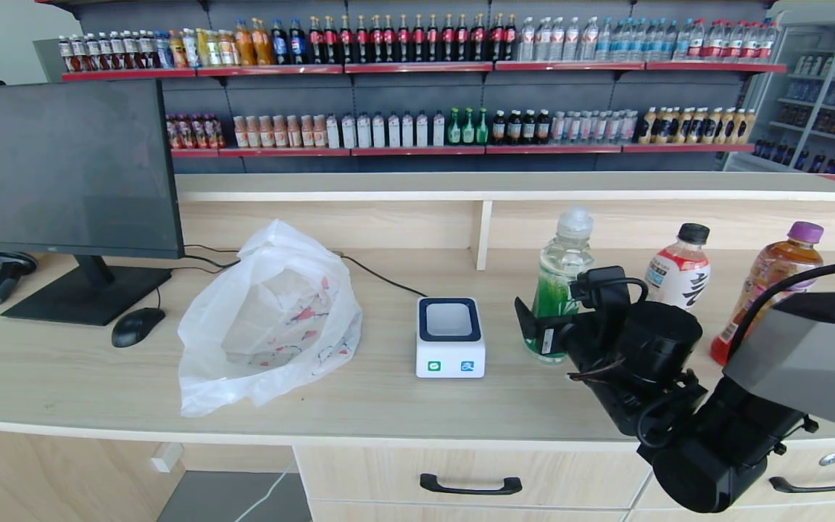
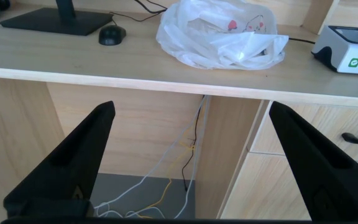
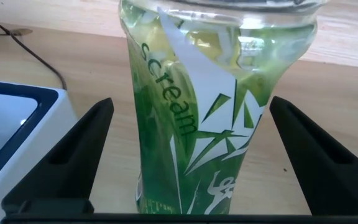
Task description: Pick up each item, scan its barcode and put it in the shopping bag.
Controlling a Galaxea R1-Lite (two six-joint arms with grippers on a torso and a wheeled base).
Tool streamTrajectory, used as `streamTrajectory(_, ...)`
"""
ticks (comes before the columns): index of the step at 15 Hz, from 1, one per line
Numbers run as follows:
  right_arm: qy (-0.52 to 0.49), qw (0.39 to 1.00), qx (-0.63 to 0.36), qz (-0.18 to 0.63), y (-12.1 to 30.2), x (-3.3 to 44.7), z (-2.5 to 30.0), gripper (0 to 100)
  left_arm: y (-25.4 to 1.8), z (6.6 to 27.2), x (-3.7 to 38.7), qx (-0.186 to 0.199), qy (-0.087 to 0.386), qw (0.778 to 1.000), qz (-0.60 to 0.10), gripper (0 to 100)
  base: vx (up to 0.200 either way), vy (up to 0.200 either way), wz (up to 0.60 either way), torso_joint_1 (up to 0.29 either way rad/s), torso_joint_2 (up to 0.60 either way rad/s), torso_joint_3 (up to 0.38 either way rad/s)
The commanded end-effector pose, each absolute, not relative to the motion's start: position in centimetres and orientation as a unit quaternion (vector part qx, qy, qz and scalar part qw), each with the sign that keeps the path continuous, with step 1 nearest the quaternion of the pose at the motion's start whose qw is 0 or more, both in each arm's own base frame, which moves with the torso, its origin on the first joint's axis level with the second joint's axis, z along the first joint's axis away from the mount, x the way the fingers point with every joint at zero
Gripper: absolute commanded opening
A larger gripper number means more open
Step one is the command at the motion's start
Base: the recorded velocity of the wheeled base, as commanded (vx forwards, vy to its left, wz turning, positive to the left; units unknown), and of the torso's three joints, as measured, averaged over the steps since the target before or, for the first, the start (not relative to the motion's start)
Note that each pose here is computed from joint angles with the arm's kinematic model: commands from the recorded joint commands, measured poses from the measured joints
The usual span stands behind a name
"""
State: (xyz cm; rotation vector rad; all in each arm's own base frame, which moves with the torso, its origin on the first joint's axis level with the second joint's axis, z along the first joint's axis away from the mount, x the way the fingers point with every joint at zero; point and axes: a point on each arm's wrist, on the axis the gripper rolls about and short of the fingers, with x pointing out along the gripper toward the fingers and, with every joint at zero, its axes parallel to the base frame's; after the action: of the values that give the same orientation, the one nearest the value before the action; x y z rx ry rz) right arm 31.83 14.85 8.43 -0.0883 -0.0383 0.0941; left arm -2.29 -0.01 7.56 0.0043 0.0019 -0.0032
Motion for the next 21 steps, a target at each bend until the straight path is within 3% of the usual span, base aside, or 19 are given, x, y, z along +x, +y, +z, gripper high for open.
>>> streamTrajectory(1, -0.016, 0.998, -0.046, 0.041, 14.5, 32.0, 8.3, 100, 0.0, 7.6, -2.3, 0.002, 0.001, 1.000, -0.002, 100, 0.000, 0.000, 0.00, 0.000, 0.00, 0.000)
streamTrajectory(16, -0.023, 0.999, -0.043, 0.022, 13.6, 33.9, 7.8, 100, 0.0, 7.6, -2.3, 0.002, 0.001, 1.000, -0.002, 100, 0.000, 0.000, 0.00, 0.000, 0.00, 0.000)
streamTrajectory(17, -0.024, 0.999, -0.042, 0.021, 13.5, 33.9, 7.8, 0, 0.0, 7.6, -2.3, 0.002, 0.001, 1.000, -0.002, 100, 0.000, 0.000, 0.00, 0.000, 0.00, 0.000)
streamTrajectory(21, -0.029, 0.999, -0.038, 0.019, 13.5, 34.3, 7.9, 0, 0.0, 7.6, -2.3, 0.002, 0.001, 1.000, -0.002, 100, 0.000, 0.000, 0.00, 0.000, 0.00, 0.000)
